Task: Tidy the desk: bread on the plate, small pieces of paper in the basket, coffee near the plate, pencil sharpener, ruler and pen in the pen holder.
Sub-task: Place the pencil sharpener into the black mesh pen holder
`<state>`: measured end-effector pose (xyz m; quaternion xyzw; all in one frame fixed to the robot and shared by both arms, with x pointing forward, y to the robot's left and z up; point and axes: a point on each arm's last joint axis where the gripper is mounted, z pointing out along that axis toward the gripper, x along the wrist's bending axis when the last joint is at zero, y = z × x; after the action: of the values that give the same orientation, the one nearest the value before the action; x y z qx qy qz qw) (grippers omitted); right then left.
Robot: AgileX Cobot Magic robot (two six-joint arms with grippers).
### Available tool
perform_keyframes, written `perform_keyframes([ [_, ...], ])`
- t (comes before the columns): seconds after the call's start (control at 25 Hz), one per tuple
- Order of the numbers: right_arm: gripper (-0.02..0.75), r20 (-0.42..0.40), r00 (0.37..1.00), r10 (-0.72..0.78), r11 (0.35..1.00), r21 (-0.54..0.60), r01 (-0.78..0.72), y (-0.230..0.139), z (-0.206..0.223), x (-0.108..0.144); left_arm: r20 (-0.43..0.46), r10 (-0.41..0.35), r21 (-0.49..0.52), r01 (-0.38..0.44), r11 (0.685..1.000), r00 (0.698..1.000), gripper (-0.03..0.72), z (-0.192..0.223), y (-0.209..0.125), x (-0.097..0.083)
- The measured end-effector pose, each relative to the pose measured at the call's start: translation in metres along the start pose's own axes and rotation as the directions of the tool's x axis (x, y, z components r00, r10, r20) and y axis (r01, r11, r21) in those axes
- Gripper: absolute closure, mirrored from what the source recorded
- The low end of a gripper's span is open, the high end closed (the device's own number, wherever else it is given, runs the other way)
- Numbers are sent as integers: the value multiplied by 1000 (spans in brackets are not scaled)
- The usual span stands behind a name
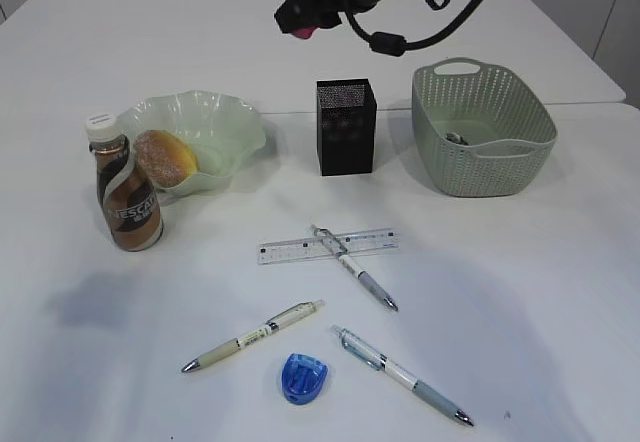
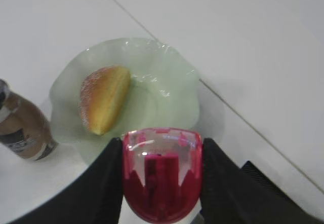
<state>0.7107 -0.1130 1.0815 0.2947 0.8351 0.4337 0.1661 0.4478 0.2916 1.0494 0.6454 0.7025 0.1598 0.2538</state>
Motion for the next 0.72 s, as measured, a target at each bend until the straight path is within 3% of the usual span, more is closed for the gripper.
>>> perform_keyframes([
  [0.24, 402, 111, 994, 24, 997, -78, -16, 2, -6, -21, 0, 0, 0, 0, 1000, 1000, 243, 0, 0, 0],
  [0.72, 402, 138, 989, 61, 998, -25, -58, -36, 40, -37, 0, 0, 0, 0, 1000, 1000, 245, 0, 0, 0],
])
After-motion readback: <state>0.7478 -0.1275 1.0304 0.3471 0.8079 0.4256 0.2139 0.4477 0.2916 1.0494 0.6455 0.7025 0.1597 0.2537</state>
